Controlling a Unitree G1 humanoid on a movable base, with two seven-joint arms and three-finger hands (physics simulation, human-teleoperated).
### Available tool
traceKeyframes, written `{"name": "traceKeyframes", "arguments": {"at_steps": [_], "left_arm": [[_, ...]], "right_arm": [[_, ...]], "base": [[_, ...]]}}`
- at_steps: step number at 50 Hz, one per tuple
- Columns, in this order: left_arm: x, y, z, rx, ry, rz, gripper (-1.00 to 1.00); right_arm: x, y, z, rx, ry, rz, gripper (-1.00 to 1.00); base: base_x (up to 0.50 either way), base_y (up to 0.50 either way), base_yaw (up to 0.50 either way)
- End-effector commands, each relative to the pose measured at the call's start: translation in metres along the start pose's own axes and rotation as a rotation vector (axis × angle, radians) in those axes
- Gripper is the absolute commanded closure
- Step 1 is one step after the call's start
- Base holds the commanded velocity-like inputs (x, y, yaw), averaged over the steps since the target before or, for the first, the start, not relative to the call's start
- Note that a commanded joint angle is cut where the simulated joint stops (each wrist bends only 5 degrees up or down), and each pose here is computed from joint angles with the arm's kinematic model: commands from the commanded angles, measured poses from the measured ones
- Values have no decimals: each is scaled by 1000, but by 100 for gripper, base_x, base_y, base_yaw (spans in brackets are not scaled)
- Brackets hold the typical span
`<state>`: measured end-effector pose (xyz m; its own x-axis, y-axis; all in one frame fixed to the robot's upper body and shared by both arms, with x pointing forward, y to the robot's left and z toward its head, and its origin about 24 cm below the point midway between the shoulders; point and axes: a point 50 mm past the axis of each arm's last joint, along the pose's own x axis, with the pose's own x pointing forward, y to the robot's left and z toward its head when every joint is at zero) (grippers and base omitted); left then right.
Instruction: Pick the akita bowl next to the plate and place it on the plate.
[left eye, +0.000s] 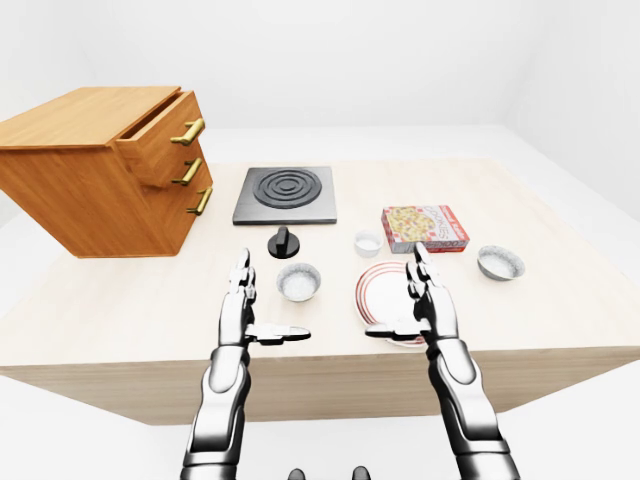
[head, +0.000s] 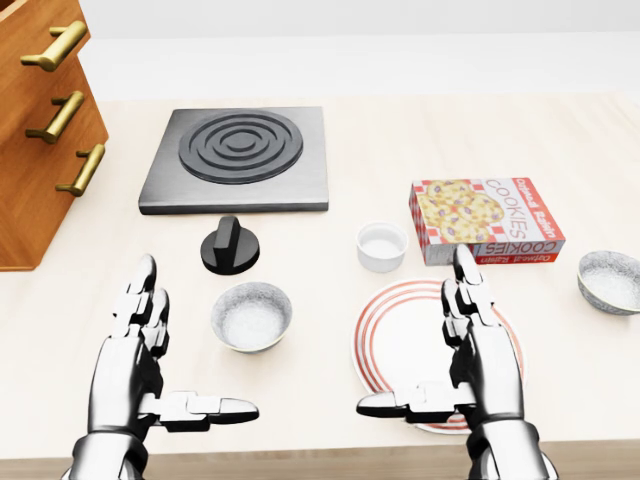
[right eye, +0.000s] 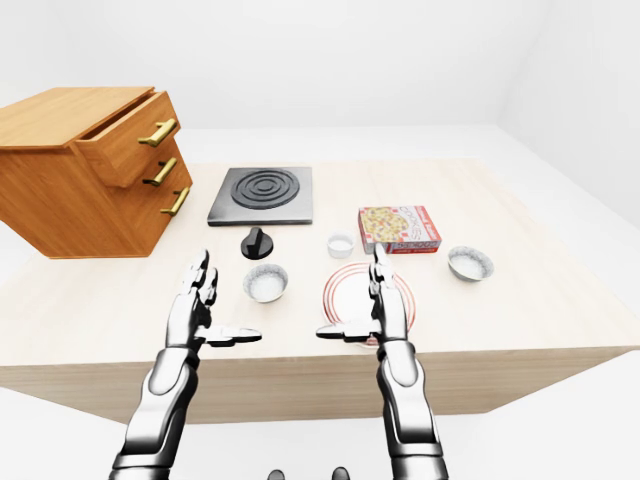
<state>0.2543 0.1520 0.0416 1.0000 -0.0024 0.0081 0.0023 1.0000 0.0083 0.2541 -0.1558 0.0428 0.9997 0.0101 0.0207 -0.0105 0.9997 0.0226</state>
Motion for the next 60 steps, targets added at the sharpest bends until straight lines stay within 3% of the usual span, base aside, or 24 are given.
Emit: {"name": "traceKeyframes", "arguments": {"at_steps": [1,19,54,60], "left_arm": [[2,4,0,22,-19,-5,-100],[4,5,-3,21,-21,-5,-100],[1,5,-1,21,-29,-3,-100],[1,4,1,19,-29,-2,-100]], "right_arm": [[1,-16,7,58,-63,4,-100],[1,-14,4,42,-54,16,-100],[-1,-13,9,39,-78,10,-100],[3,-6,-7,-101,-1,-4,-100]], "base": [[0,0,0],[0,-3,0],[-3,-48,0],[0,0,0]]}}
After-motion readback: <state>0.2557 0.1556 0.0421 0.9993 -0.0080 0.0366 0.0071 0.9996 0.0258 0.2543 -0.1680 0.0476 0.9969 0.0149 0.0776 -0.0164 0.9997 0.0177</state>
